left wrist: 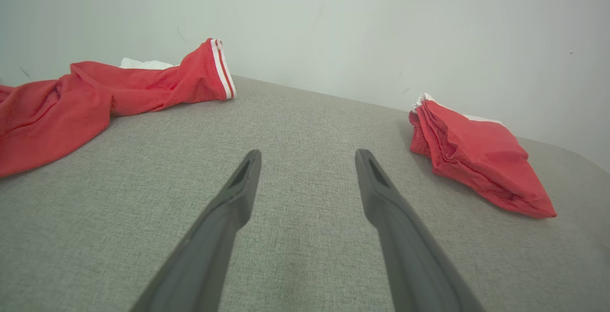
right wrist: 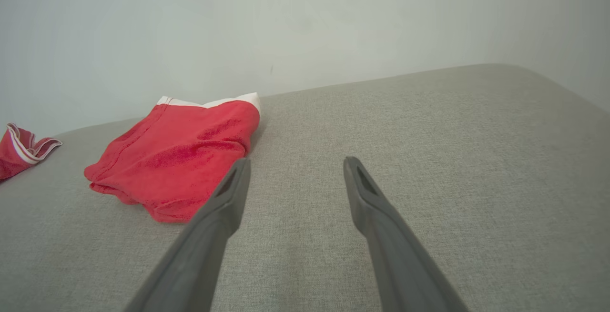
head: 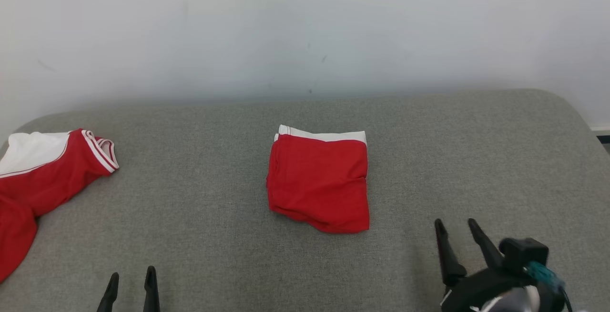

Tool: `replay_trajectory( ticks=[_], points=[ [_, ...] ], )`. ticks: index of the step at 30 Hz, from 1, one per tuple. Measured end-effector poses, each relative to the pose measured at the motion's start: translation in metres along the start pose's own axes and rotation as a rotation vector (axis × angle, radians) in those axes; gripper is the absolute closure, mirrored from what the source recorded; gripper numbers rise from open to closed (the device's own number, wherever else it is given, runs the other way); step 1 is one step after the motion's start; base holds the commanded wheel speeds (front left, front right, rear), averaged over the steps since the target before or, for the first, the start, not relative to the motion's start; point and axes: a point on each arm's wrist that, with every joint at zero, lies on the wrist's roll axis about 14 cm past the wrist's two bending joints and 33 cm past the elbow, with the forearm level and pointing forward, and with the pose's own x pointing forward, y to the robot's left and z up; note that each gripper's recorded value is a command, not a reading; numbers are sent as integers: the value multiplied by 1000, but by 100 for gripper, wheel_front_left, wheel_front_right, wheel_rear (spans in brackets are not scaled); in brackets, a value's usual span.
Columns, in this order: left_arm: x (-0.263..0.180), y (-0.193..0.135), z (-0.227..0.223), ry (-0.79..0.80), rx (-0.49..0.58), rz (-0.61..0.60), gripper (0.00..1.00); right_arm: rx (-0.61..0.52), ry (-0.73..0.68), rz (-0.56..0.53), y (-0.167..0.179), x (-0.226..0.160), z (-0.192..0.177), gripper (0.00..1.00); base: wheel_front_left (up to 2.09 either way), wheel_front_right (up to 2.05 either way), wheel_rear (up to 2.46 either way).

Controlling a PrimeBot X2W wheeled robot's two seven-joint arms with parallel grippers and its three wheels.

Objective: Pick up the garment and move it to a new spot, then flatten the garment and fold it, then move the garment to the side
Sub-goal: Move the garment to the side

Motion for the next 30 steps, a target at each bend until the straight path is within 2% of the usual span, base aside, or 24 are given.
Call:
replay_trajectory(
  ticks=[4, 9, 13, 20, 30],
  points=[
    [3, 1, 2, -7, 4, 2, 0, -23, 126, 60, 20, 14, -5, 0, 0, 0, 0],
    [13, -3, 5, -15, 11, -14, 0, 28, 338, 32, 8, 38, 1, 0, 0, 0, 0],
    [25, -10, 4, -17, 1, -29, 0, 27, 405, 30, 8, 77, 29, 0, 0, 0, 0],
    [25, 5, -3, 4, 2, 18, 0, 44, 568, 75, 30, 116, 1, 0, 0, 0, 0],
    [15, 31, -20, 58, 7, 98, 0, 61, 730, 135, 60, 136, -71, 0, 0, 0, 0]
  ],
)
